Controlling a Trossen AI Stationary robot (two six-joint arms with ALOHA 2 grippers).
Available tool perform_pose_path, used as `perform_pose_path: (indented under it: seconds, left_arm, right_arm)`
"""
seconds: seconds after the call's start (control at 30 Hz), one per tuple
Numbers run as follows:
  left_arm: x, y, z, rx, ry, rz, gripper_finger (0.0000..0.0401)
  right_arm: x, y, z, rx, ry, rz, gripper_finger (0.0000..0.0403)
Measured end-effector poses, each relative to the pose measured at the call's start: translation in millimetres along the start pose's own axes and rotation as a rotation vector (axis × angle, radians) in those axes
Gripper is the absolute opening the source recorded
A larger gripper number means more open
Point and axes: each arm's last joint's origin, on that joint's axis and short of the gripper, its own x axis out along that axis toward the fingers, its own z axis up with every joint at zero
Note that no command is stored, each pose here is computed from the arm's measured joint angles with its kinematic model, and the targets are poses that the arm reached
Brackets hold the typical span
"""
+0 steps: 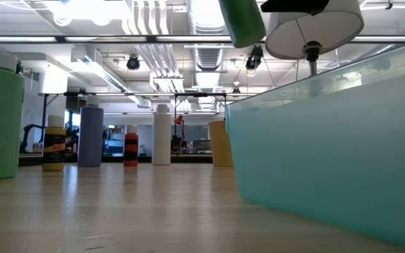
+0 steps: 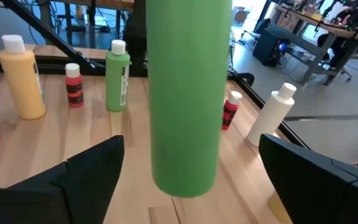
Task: Pick & Place Paint Supplies
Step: Put the big green paint bottle into the green bin
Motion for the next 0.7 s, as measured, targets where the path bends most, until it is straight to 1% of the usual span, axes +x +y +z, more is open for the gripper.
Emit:
perform_pose_path:
  seconds: [0.2,0.47,0.6,0.7]
  left_arm:
    - [0,0,2,-0.004,-0.023,0.0,0.0131]
    - [0,0,3,-0.005,-0.033,-0.008,0.0131]
    - [0,0,3,-0.005,-0.032,-0.012,0.0131]
    - [0,0,3,-0.006,-0.032,-0.017,0.0131]
  right_arm:
    - [18,10,5,-0.033,0.019,-0.021,0.0368]
    - [44,15,9,-0.044,0.045,-0.092,0.0368]
    - [48,16,7,-0.042,0.057,-0.102,0.0368]
    - [48,16,6,-0.019,0.058,-0.102,0.0356]
